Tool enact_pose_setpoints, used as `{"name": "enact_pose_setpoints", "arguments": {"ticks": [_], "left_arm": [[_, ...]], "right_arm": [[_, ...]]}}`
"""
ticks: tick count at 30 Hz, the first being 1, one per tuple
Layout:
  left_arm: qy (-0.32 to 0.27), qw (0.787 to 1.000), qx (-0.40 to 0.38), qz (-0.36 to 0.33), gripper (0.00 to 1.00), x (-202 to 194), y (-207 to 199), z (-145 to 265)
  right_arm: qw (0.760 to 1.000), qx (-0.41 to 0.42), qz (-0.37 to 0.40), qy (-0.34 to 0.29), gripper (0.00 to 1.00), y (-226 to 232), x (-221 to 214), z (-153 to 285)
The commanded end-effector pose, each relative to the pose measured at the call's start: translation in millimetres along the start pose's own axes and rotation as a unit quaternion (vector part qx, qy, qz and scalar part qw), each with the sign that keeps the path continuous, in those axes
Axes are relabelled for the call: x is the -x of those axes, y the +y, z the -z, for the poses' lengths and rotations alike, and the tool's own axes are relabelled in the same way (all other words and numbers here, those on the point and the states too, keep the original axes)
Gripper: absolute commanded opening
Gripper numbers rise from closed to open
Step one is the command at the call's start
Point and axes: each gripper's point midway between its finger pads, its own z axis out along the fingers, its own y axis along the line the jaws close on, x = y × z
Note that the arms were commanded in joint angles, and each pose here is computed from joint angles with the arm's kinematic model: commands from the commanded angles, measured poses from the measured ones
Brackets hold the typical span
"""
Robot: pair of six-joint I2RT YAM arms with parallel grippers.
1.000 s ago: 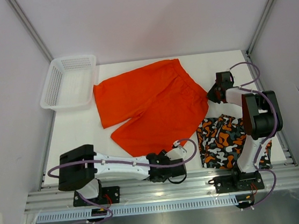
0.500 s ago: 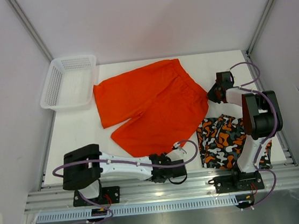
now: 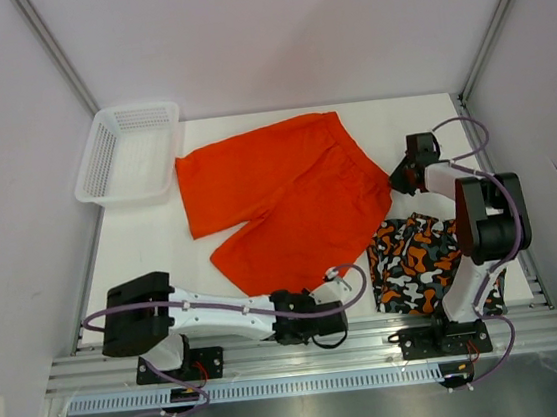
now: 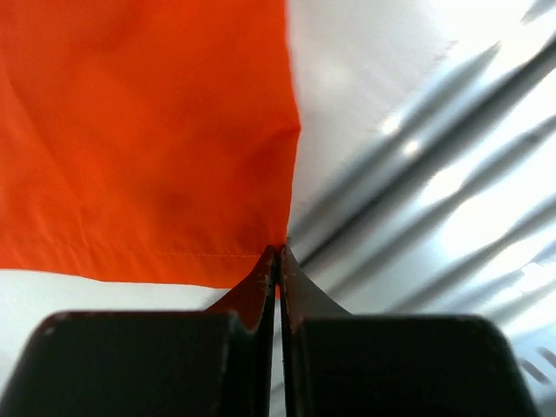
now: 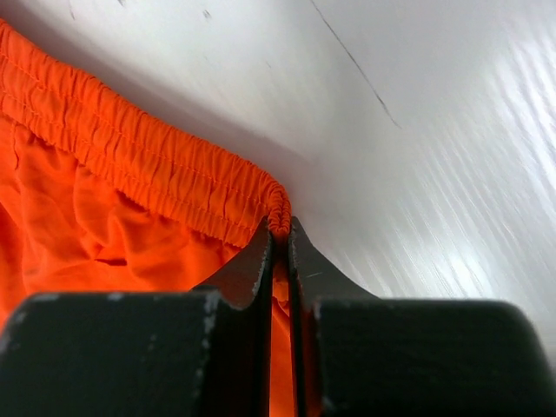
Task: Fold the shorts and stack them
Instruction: Fold the shorts
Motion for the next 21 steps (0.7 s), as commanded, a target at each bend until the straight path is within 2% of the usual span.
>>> {"name": "enact_pose_setpoints", "arguments": {"ticks": [1,4,7,11,15,17,20,21], "left_arm": [[-0.053,0.997,-0.057,-0.016,0.00,33,-36,40],[-0.066,0.995,-0.071,-0.039,0.00,42,-63,59],[-0.083,0.990,-0.101,-0.050,0.00,58,-94,82],[-0.092,0.985,-0.135,-0.050,0.00,71,-111,107],[-0.112,0.985,-0.130,-0.014,0.00,88,-82,132],[-0.129,0.980,-0.148,0.035,0.00,102,-55,148],[-0.135,0.976,-0.147,0.090,0.00,104,-15,144],[-0.145,0.972,-0.140,0.120,0.00,105,11,148]], "right_arm": [[0.999,-0.033,-0.001,0.000,0.00,-13,3,32],[0.998,-0.062,-0.010,-0.022,0.00,-32,18,58],[0.996,-0.082,-0.017,-0.014,0.00,-46,17,75],[0.995,-0.093,-0.035,-0.010,0.00,-57,20,97],[0.995,-0.076,-0.056,-0.020,0.00,-53,37,116],[0.995,-0.077,-0.063,-0.018,0.00,-50,44,120],[0.995,-0.074,-0.070,-0.003,0.00,-36,56,121],[0.995,-0.065,-0.074,0.015,0.00,-30,53,122]]}}
